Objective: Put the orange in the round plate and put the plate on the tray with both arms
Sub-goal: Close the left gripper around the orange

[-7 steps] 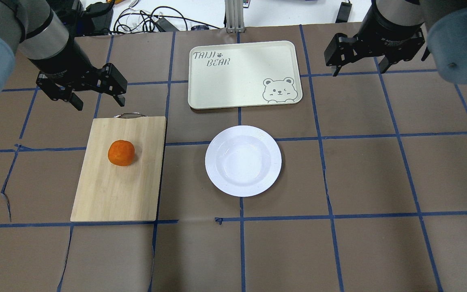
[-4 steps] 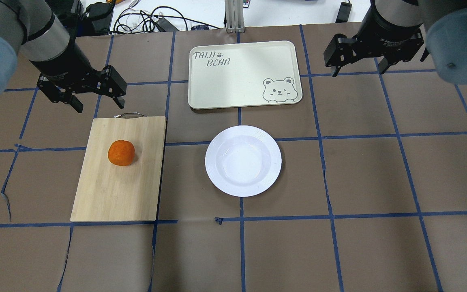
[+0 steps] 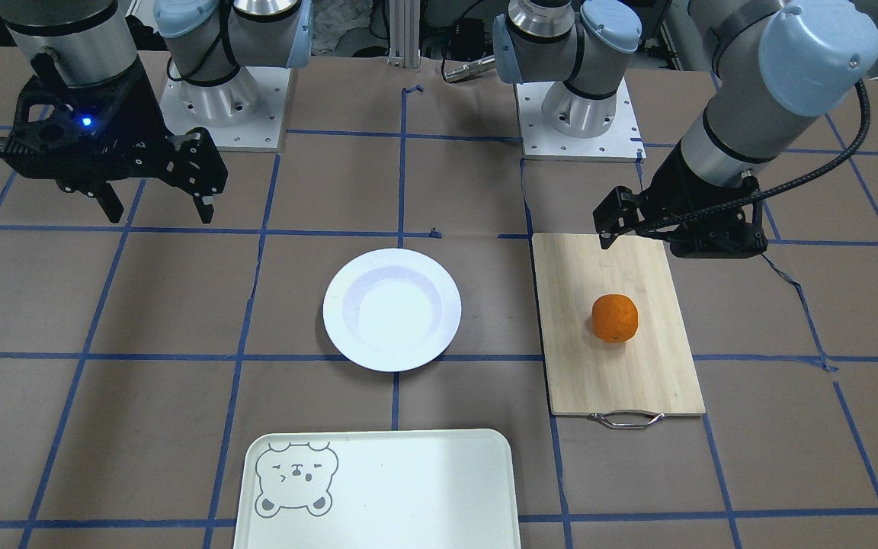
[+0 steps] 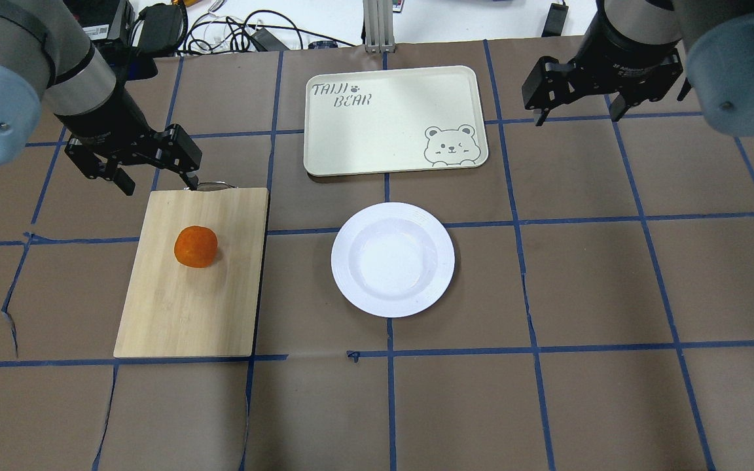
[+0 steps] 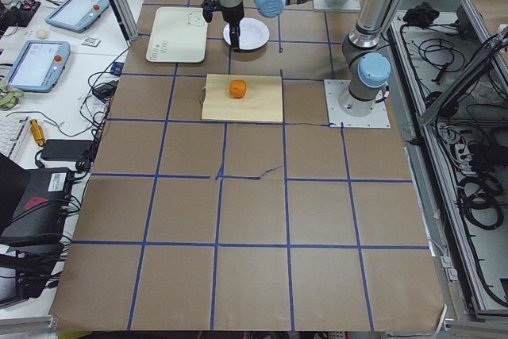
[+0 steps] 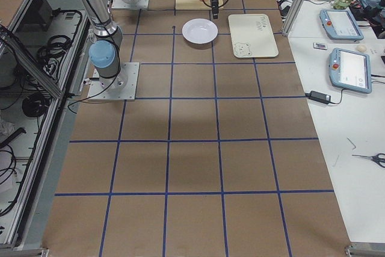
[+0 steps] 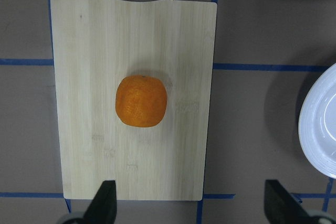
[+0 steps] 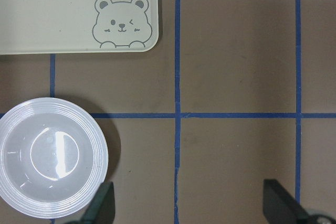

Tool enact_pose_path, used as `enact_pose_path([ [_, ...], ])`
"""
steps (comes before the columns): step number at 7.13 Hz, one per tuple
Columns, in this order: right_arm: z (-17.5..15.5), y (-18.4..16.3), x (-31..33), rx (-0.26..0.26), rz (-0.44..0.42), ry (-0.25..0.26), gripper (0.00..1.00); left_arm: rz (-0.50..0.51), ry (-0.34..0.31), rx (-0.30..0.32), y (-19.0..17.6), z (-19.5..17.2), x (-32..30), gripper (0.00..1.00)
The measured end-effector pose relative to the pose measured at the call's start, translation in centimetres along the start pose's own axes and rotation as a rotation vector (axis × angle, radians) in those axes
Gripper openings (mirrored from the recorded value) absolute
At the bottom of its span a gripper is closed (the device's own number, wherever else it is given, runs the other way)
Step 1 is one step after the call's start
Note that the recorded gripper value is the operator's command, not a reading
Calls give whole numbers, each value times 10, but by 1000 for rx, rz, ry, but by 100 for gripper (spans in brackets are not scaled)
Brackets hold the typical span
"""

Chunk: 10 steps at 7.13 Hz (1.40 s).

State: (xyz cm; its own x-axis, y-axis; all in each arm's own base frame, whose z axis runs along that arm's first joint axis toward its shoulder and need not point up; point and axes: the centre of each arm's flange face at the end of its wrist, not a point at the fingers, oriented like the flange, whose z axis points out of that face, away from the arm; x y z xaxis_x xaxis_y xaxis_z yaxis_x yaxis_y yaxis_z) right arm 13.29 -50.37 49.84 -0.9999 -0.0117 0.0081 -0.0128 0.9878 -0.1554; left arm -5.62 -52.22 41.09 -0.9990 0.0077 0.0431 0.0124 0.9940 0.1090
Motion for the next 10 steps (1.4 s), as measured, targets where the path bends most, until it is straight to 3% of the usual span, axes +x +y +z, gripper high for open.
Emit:
enact_pose_path([
  [1, 1, 0, 0, -2, 0, 0, 100, 32, 5, -14, -6, 16, -14, 100],
  [5, 3, 0, 0, -11, 0, 2, 100, 110, 3, 18, -26, 141, -36, 100],
  [8, 3, 0, 0, -11, 0, 3, 100, 138, 6, -4, -35, 182, -40, 96],
  [9, 3, 0, 0, -11, 0, 3, 100, 139, 8, -11, -40, 193, -41, 42],
  [10, 3, 0, 0, -11, 0, 3, 100, 141, 11, -20, -43, 203, -42, 0],
])
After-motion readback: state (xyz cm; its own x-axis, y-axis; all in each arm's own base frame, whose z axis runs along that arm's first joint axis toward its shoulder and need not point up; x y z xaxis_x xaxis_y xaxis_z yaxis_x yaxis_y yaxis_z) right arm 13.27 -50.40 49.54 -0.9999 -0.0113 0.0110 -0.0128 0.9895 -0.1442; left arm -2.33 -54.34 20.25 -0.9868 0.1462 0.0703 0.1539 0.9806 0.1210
